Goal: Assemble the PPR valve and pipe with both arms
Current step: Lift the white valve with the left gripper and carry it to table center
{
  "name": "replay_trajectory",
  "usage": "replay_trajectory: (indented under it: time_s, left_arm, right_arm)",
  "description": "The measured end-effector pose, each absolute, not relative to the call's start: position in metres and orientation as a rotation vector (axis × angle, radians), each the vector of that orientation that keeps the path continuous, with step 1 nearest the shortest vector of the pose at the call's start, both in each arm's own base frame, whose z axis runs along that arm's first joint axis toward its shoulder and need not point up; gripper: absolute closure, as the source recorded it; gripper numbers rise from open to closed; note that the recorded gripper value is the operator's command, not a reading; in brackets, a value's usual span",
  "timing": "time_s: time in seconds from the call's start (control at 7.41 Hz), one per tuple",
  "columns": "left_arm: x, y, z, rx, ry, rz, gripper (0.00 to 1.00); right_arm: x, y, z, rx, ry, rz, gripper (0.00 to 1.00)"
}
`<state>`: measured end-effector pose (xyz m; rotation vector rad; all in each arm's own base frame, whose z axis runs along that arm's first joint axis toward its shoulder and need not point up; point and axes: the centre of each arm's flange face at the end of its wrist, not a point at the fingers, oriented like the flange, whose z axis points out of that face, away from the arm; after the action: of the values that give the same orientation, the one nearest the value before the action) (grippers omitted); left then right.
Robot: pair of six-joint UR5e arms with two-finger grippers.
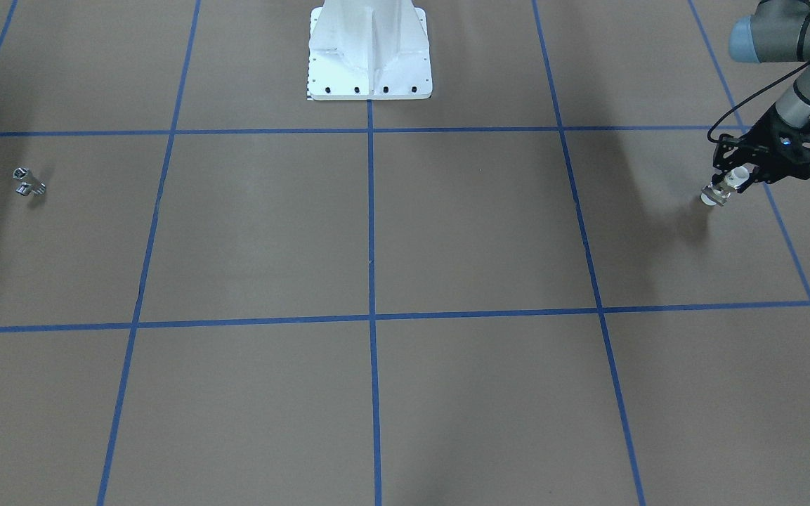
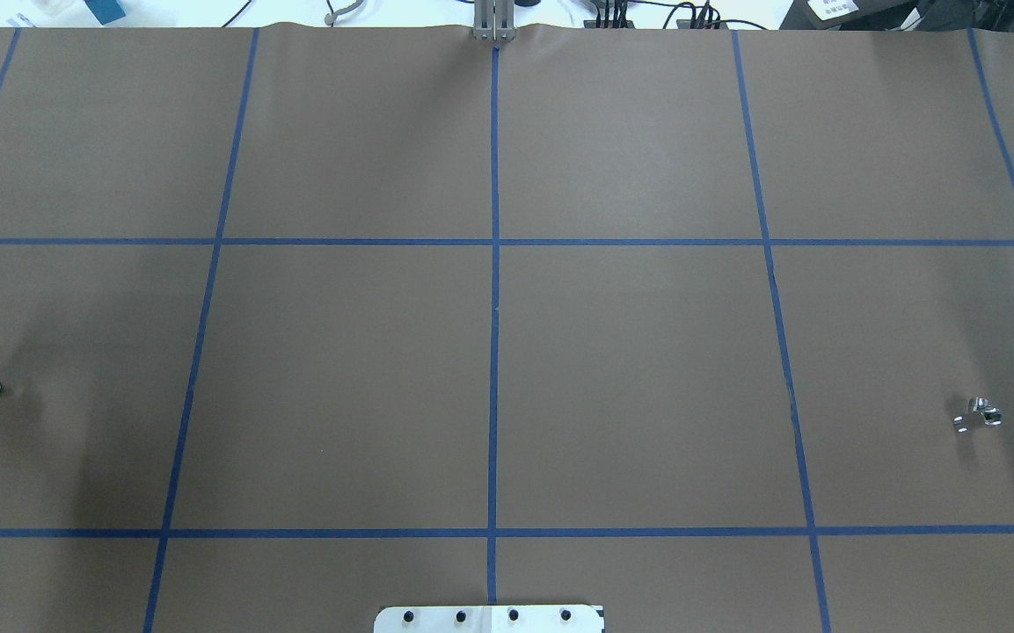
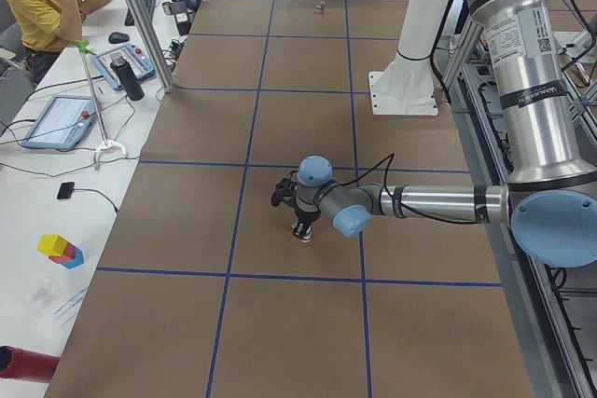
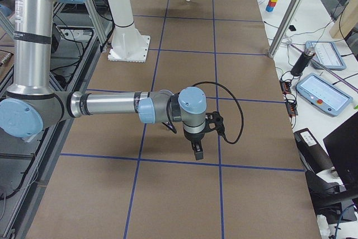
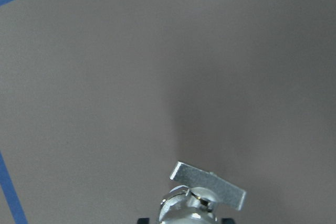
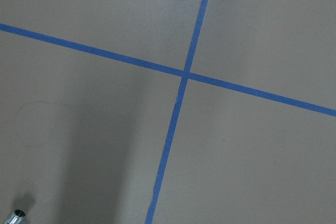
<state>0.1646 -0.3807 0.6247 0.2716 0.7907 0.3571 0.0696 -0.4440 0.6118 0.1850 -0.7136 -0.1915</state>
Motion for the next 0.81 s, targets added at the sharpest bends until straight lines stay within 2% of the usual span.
replay_trajectory:
  time_s: [0.4,0.81]
  left_arm:
    - [0.202,-0.435,0.573,0.3,0.816,0.35,1.0]
    - [0.274,-0.502,0.468,0.271,0.845,0.289,1.0]
  right_arm:
    - [0.069,-0.444,0.611,0.186,-0.721,-0.191,0.0]
    - [0.069,-0.444,0.61,0.187,-0.723,-0.191,0.0]
